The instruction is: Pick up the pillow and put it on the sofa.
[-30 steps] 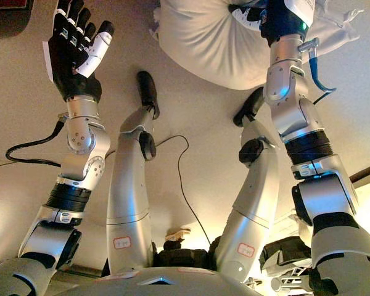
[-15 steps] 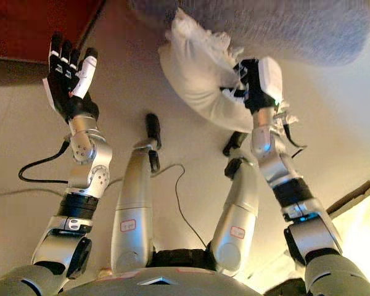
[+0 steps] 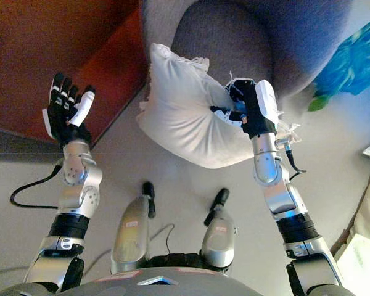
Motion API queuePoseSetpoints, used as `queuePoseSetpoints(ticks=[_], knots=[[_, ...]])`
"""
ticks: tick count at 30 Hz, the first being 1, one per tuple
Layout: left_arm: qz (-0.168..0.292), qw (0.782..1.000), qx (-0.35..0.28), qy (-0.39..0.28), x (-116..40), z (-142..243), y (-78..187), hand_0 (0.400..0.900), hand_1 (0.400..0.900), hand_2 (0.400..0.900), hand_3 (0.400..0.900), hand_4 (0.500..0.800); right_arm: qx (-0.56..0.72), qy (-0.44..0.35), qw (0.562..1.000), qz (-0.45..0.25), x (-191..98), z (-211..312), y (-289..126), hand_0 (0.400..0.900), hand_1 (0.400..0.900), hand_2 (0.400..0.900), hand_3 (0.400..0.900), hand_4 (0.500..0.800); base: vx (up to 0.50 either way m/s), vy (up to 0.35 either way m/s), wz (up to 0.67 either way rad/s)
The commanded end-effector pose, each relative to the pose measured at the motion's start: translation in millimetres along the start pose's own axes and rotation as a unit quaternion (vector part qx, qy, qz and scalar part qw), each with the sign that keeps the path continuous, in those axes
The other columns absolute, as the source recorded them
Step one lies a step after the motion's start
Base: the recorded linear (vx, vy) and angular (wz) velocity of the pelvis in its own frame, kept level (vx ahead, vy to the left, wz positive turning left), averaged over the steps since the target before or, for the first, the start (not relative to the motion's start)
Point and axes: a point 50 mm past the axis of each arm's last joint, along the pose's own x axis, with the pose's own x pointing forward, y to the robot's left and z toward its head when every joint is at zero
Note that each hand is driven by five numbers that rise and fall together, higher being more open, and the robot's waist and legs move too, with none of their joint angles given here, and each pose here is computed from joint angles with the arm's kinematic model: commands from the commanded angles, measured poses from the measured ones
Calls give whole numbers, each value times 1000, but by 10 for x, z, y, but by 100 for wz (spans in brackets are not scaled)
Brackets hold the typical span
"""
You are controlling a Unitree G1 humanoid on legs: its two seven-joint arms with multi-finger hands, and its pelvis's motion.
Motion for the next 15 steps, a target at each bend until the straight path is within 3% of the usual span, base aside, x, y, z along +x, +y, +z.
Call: queuePoseSetpoints(ticks=[1, 8, 15], knots=[[-64, 996, 35, -46, -106, 97, -32, 900, 900, 900, 900, 800, 45, -167, 977, -126, 134, 529, -618, 400, 400, 400, 400, 500, 89, 70, -21], [-110, 993, 10, -36, -269, 108, 19, 900, 900, 900, 900, 800, 92, -159, 975, -128, 305, 485, -743, 400, 400, 400, 400, 500, 65, -5, 4], [-143, 989, -21, -17, -396, 84, 27, 900, 900, 900, 900, 800, 68, -127, 980, -135, 600, 363, -907, 400, 400, 400, 400, 500, 67, -76, 22]])
